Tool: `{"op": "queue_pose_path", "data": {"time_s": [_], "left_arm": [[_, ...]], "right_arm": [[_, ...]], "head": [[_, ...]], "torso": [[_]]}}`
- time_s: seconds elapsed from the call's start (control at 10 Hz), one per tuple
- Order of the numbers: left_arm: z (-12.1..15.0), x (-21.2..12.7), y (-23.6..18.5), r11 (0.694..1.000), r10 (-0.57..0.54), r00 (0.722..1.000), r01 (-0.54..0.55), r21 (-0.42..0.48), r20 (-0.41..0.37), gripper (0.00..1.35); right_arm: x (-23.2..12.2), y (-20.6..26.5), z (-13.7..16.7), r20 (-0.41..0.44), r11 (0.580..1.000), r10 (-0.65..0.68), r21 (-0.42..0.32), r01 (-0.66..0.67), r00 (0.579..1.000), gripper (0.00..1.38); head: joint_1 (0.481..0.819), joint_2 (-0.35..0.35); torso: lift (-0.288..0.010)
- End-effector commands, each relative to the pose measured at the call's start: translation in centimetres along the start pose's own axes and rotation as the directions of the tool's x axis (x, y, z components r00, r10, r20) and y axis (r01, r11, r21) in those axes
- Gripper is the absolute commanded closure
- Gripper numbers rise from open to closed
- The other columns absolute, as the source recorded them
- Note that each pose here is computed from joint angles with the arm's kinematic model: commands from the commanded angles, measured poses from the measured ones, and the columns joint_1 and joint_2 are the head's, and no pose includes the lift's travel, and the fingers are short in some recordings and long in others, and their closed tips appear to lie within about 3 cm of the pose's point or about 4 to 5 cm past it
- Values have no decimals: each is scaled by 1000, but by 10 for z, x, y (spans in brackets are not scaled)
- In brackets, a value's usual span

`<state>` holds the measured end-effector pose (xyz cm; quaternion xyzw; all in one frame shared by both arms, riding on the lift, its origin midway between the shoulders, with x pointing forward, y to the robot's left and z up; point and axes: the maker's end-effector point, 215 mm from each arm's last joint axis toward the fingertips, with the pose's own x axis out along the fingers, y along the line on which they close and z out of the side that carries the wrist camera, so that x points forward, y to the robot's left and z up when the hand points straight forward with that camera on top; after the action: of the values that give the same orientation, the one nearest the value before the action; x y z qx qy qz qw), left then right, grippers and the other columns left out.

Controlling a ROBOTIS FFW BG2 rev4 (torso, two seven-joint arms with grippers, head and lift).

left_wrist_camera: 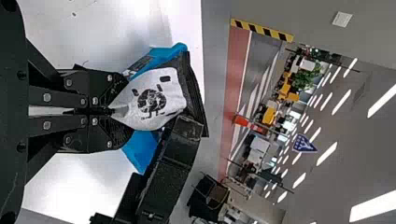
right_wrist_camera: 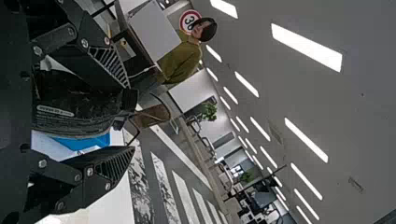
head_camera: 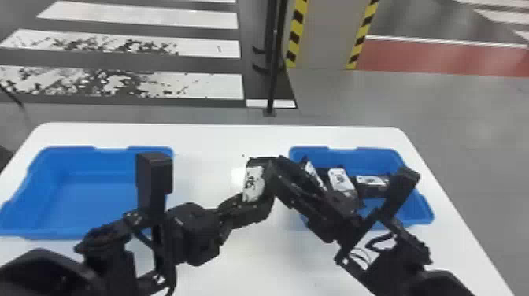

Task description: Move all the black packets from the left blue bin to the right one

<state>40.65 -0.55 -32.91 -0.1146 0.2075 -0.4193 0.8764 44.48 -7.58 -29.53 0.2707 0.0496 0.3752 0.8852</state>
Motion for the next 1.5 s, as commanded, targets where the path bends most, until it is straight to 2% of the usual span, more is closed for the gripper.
{"op": "queue_pose_path", "data": {"time_s": [0.0, 0.1, 0.4, 0.5, 0.6, 0.7, 0.8, 1.0, 1.1, 1.2, 1.4], "left_arm": [[0, -1, 2, 1000, 5, 1000, -5, 1, -3, 1211], [0, -1, 4, 1000, 8, 1000, -8, -2, -5, 1211], [-1, -2, 10, 1000, 19, 1000, -19, -9, -5, 1211], [-2, -3, 12, 1000, 20, 1000, -20, -20, 2, 1122], [-3, -3, 13, 999, 15, 1000, -14, -40, 11, 768], [-3, -6, 16, 999, 23, 1000, -22, -48, 21, 315], [-2, -11, 21, 997, 35, 998, -32, -65, 42, 71], [-4, -37, 33, 992, 75, 994, -65, -110, 84, 157], [-5, -52, 41, 987, 110, 988, -96, -130, 104, 163], [-8, -66, 50, 980, 140, 982, -119, -162, 127, 163], [-9, -86, 68, 969, 192, 970, -164, -182, 148, 165]], "right_arm": [[2, 7, -7, -16, 1000, 14, 18, -14, 1000, 1190], [4, 11, -8, -17, 999, 25, 20, -25, 1000, 1306], [5, 12, -12, -26, 999, 36, 28, -35, 999, 1280], [5, 1, -9, -25, 1000, 22, 21, -21, 999, 1280], [2, -15, -2, -19, 1000, -4, 11, 4, 1000, 1280], [-2, -34, 9, -7, 999, -37, -9, 37, 999, 1280], [-7, -57, 24, 14, 996, -80, -31, 80, 997, 1280], [-21, -109, 36, 23, 984, -172, -51, 173, 985, 1280], [-38, -147, 46, 35, 963, -253, -91, 256, 967, 1280], [-62, -193, 69, 90, 918, -356, -155, 366, 930, 1280], [-91, -240, 70, 77, 876, -452, -150, 459, 889, 1240]], "head": [[695, -111], [695, -101], [695, -84], [695, -80], [695, -79], [695, -83], [695, -99], [695, -135], [695, -148], [695, -155], [695, -217]], "torso": [[-140], [-140], [-140], [-140], [-140], [-140], [-140], [-140], [-140], [-140], [-140]]}}
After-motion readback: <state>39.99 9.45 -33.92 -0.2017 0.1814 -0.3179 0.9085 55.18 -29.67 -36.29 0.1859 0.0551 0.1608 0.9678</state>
